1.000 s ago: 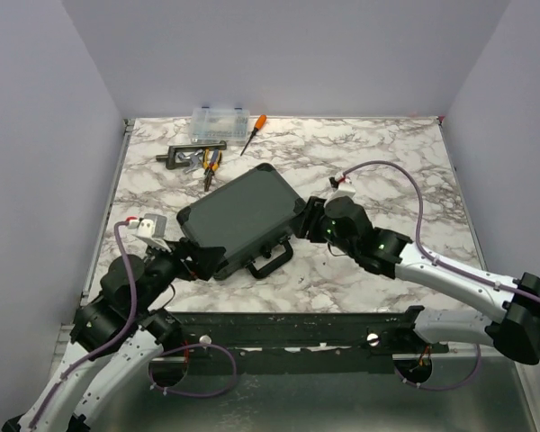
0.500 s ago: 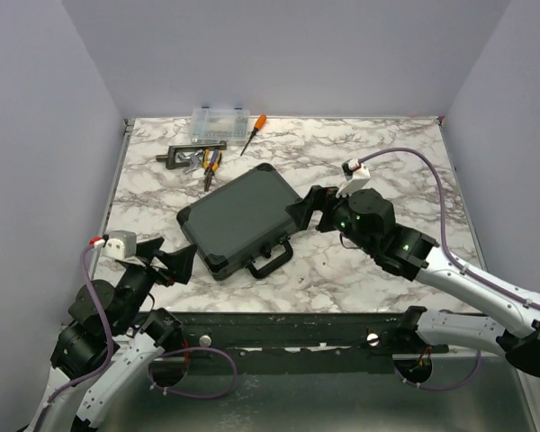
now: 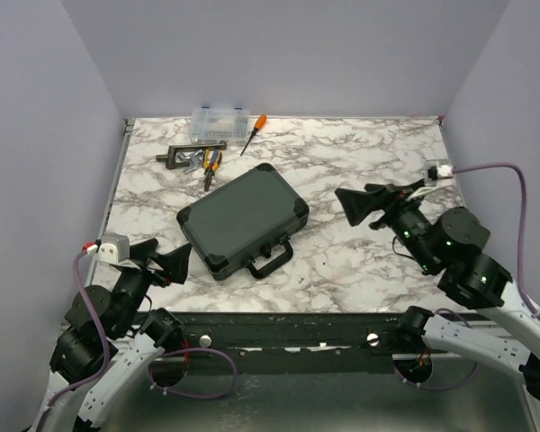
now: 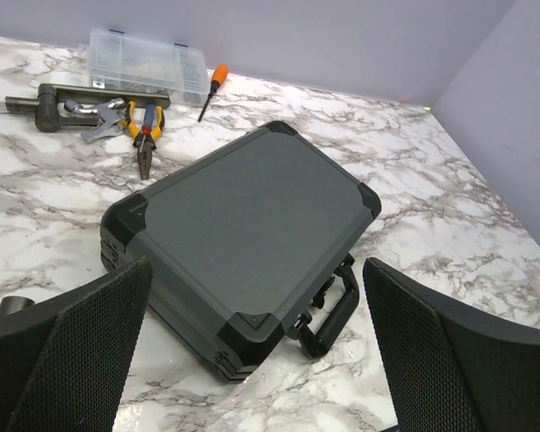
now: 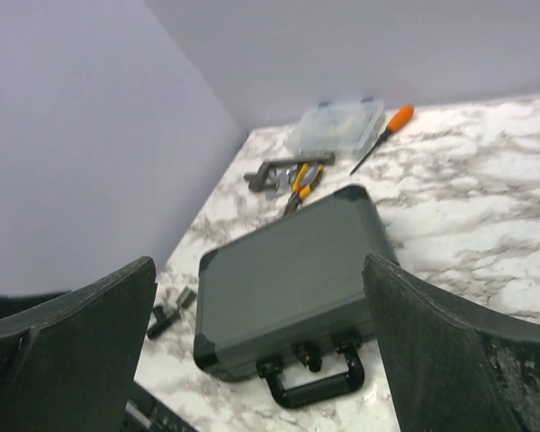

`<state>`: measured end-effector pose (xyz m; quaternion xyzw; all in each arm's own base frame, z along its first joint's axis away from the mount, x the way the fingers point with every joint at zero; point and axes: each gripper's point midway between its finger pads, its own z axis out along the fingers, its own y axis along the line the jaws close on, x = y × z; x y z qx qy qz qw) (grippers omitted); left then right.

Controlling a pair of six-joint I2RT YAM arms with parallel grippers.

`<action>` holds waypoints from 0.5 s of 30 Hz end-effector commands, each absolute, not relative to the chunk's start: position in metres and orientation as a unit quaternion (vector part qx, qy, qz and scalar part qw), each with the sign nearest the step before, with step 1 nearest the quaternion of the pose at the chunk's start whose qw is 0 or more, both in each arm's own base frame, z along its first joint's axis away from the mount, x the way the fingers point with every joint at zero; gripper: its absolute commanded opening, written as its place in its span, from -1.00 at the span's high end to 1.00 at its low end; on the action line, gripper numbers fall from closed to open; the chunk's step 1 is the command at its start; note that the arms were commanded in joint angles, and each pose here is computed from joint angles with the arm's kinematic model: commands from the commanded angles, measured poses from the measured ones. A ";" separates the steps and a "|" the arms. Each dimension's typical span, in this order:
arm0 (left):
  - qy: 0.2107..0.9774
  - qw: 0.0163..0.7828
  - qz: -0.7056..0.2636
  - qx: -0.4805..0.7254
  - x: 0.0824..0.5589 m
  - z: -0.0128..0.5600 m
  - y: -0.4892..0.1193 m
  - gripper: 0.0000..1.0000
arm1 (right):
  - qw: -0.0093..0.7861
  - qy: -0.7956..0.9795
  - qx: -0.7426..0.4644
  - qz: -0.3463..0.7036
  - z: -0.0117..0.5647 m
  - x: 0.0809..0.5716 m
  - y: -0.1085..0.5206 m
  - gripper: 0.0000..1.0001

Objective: Pack up texas hold em set

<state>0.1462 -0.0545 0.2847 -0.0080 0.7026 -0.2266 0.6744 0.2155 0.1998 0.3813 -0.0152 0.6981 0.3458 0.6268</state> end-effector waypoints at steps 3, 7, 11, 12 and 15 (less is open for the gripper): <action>0.694 0.684 -0.225 -0.013 0.142 0.282 -0.048 -0.97 | 0.681 0.667 0.077 0.293 0.404 0.210 0.130 -1.00; 0.688 0.689 -0.227 -0.022 0.141 0.282 -0.045 -0.97 | 0.695 0.650 0.097 0.290 0.404 0.200 0.107 -1.00; 0.685 0.690 -0.231 -0.024 0.140 0.282 -0.045 -0.97 | 0.697 0.641 0.088 0.309 0.399 0.191 0.103 -1.00; 0.686 0.690 -0.231 -0.022 0.140 0.282 -0.046 -0.97 | 0.697 0.639 0.085 0.313 0.398 0.189 0.102 -1.00; 0.687 0.689 -0.230 -0.020 0.140 0.281 -0.046 -0.98 | 0.697 0.637 0.082 0.320 0.395 0.185 0.102 -1.00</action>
